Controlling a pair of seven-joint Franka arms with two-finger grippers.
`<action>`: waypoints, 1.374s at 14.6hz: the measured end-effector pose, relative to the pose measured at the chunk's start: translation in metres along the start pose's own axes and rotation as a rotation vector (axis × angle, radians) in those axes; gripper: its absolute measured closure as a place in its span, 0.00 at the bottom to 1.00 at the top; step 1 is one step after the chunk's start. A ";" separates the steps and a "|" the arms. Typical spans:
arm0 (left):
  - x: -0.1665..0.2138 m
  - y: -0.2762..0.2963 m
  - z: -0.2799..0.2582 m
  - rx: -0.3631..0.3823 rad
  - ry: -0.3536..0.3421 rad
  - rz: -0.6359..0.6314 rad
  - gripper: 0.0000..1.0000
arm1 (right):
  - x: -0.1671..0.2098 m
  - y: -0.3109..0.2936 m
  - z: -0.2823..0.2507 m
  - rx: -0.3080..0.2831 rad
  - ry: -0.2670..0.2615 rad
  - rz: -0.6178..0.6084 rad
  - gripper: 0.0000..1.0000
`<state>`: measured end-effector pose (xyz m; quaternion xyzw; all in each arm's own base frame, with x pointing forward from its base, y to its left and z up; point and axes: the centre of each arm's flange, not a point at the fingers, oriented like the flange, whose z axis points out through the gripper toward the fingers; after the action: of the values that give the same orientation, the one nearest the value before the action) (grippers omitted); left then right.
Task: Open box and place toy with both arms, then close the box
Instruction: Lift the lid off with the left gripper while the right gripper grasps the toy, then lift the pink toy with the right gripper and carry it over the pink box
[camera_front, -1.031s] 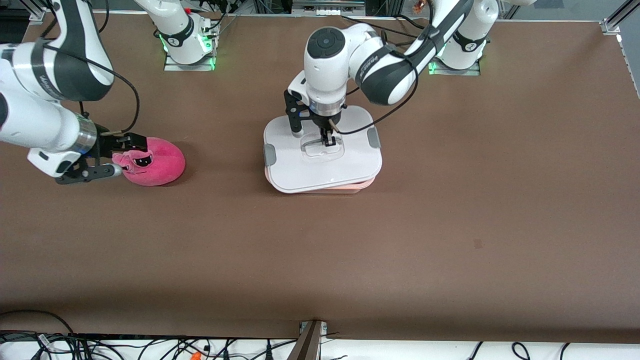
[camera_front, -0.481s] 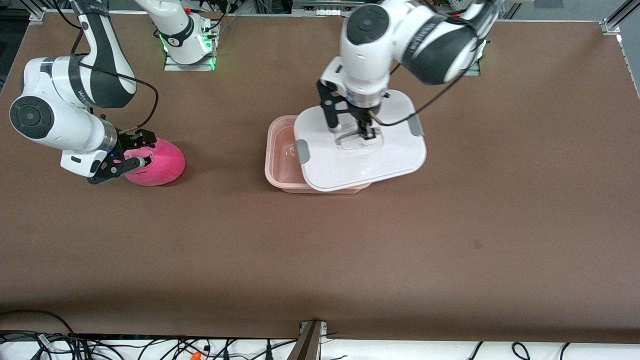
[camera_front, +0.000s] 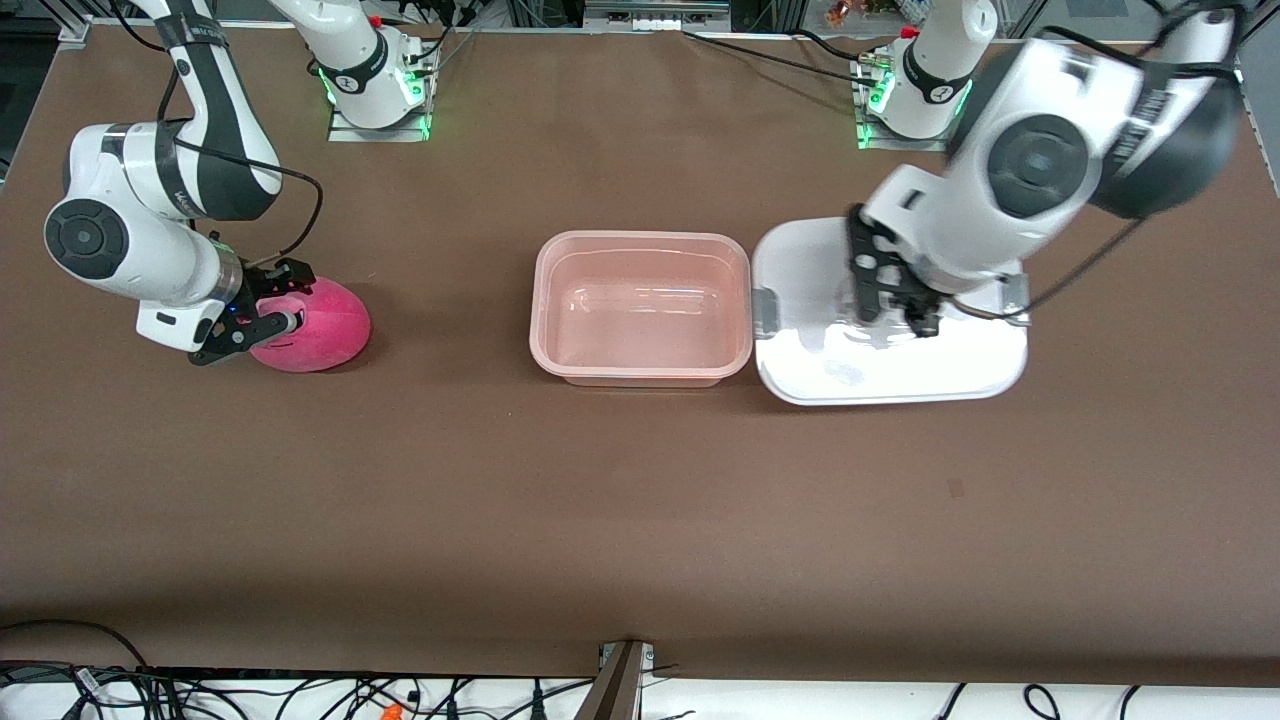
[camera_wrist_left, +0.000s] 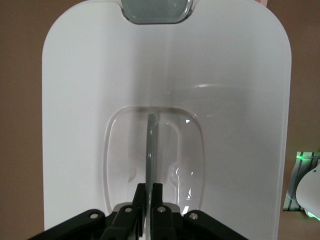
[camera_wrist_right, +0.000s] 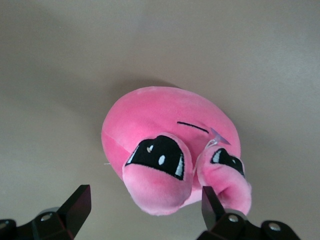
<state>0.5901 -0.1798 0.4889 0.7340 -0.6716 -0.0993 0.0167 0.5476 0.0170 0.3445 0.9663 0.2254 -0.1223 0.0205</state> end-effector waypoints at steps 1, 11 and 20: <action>-0.027 -0.010 0.000 -0.004 0.007 -0.009 0.93 | 0.000 0.000 0.000 0.000 0.000 0.000 0.03; -0.211 -0.051 -0.036 0.084 0.032 -0.060 0.93 | -0.003 -0.002 0.007 0.005 -0.013 -0.001 0.76; -0.200 -0.052 -0.036 0.087 0.036 -0.042 0.93 | 0.008 -0.094 -0.158 0.090 0.025 0.322 0.91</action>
<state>0.6318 0.0195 0.5411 0.7496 -0.6595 -0.0569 -0.0053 0.5493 0.1204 0.4974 0.9914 0.0622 -0.1153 -0.0062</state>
